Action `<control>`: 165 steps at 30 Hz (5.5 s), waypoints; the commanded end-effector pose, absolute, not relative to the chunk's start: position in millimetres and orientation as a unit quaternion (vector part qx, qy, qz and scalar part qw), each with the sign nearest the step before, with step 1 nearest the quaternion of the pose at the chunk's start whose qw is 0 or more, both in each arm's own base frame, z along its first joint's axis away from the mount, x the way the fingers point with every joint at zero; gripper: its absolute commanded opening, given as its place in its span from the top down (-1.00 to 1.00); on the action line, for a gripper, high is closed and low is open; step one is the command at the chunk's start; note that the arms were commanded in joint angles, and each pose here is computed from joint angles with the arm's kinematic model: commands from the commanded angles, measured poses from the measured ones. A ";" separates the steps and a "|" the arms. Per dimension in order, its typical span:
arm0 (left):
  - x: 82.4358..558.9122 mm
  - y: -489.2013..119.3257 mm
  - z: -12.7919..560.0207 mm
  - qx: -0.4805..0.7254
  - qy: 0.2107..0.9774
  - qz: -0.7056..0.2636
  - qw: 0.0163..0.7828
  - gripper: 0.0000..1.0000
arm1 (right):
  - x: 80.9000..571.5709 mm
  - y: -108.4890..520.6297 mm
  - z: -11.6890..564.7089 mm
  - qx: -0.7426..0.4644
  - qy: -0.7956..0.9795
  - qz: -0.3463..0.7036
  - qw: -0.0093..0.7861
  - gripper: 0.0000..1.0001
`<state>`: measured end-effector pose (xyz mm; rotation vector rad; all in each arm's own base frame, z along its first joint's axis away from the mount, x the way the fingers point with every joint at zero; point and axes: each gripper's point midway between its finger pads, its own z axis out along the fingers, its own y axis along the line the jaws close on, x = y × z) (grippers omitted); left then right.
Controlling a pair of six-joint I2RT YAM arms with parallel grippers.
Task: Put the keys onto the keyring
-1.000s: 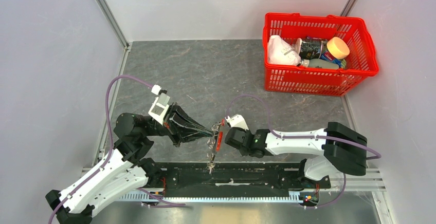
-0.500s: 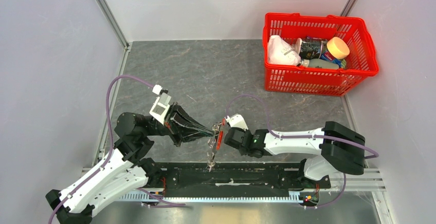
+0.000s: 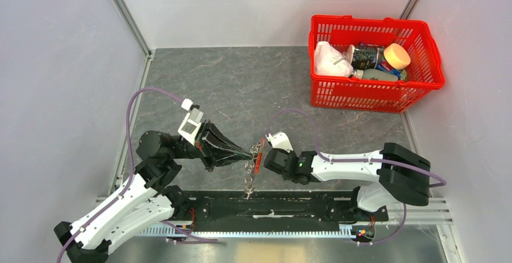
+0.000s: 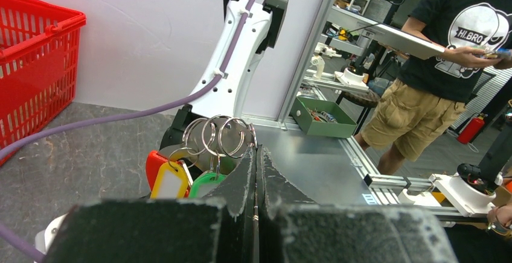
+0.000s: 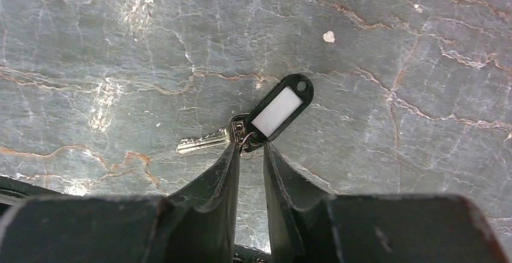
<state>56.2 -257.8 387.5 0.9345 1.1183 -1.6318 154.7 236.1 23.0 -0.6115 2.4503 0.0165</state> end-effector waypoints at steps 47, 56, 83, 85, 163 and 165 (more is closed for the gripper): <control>55.6 -255.8 399.7 0.386 0.430 -0.656 0.486 0.96 | 161.0 239.8 23.1 -0.202 0.931 0.031 0.303 0.39; 55.4 -255.7 399.2 0.386 0.430 -0.656 0.486 0.96 | 162.2 236.9 20.4 -0.198 0.933 0.030 0.300 0.62; 53.6 -253.4 401.2 0.386 0.426 -0.655 0.490 0.96 | 151.8 236.8 128.6 -0.208 0.894 0.157 0.364 1.00; 52.8 -252.6 402.4 0.386 0.424 -0.655 0.492 0.96 | 149.6 233.6 138.8 -0.214 0.889 0.163 0.369 1.00; 7.9 -255.2 420.0 0.520 0.345 -0.691 0.364 0.96 | 20.6 307.2 452.1 -0.567 0.563 0.516 0.309 1.00; 7.5 -254.9 420.8 0.521 0.345 -0.691 0.364 0.96 | 20.8 309.5 449.3 -0.567 0.565 0.517 0.303 1.00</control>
